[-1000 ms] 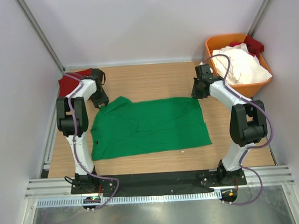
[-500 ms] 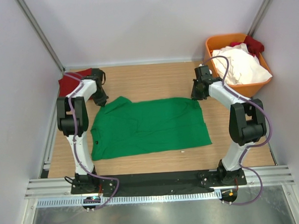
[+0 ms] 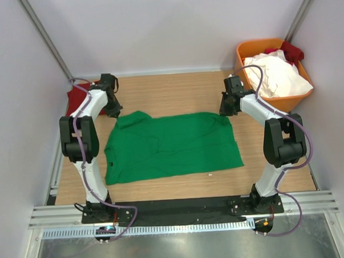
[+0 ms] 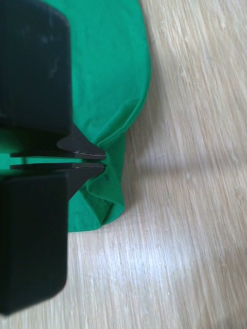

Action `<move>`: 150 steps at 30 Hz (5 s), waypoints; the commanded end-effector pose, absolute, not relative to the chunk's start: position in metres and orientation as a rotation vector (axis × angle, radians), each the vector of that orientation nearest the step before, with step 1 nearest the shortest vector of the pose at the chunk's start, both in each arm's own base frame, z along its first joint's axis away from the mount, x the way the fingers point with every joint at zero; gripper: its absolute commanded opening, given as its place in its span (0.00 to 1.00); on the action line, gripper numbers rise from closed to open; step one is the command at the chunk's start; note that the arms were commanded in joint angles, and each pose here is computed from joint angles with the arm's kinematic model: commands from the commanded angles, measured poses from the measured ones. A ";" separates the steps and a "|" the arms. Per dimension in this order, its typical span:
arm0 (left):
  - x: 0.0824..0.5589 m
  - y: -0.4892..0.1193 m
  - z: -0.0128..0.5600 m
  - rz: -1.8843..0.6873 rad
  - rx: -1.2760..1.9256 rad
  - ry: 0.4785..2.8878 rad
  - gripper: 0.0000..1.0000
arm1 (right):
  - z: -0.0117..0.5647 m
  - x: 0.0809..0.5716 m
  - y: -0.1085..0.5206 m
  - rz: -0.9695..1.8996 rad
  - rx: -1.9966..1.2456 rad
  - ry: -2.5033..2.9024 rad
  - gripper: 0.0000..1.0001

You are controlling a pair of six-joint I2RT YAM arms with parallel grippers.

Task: Fold and stack the t-shirts
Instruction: Fold the tshirt

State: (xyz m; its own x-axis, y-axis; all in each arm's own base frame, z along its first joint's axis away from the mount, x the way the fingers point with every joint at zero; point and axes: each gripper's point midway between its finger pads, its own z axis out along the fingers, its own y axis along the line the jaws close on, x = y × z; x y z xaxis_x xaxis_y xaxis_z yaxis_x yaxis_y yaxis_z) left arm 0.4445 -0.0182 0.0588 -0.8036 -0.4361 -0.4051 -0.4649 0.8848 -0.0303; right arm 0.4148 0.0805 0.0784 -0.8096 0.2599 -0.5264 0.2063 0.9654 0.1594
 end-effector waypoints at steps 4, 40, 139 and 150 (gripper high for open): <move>0.429 -0.015 0.138 0.046 -0.616 2.521 0.00 | 0.098 0.421 0.082 0.165 0.315 2.496 0.01; 0.283 -0.016 0.151 0.006 -0.493 2.590 0.00 | 0.119 0.365 0.071 0.155 0.369 2.507 0.01; 0.353 -0.074 -0.028 0.359 -0.552 2.839 0.26 | -0.030 0.219 0.178 0.228 0.185 2.831 0.73; 0.569 -0.297 0.098 -0.601 0.012 2.461 0.39 | 0.103 0.120 0.379 0.619 -0.398 2.593 0.83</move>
State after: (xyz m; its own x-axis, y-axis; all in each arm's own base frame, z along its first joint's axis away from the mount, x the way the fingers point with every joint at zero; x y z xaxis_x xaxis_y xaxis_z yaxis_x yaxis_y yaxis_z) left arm 0.5642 -0.2034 0.0363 -0.8513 -0.2489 -0.4619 -0.1853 0.9662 -0.1791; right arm 0.1134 0.3586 0.0457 -0.8849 -0.2043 -0.4186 -0.3640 0.8642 0.3475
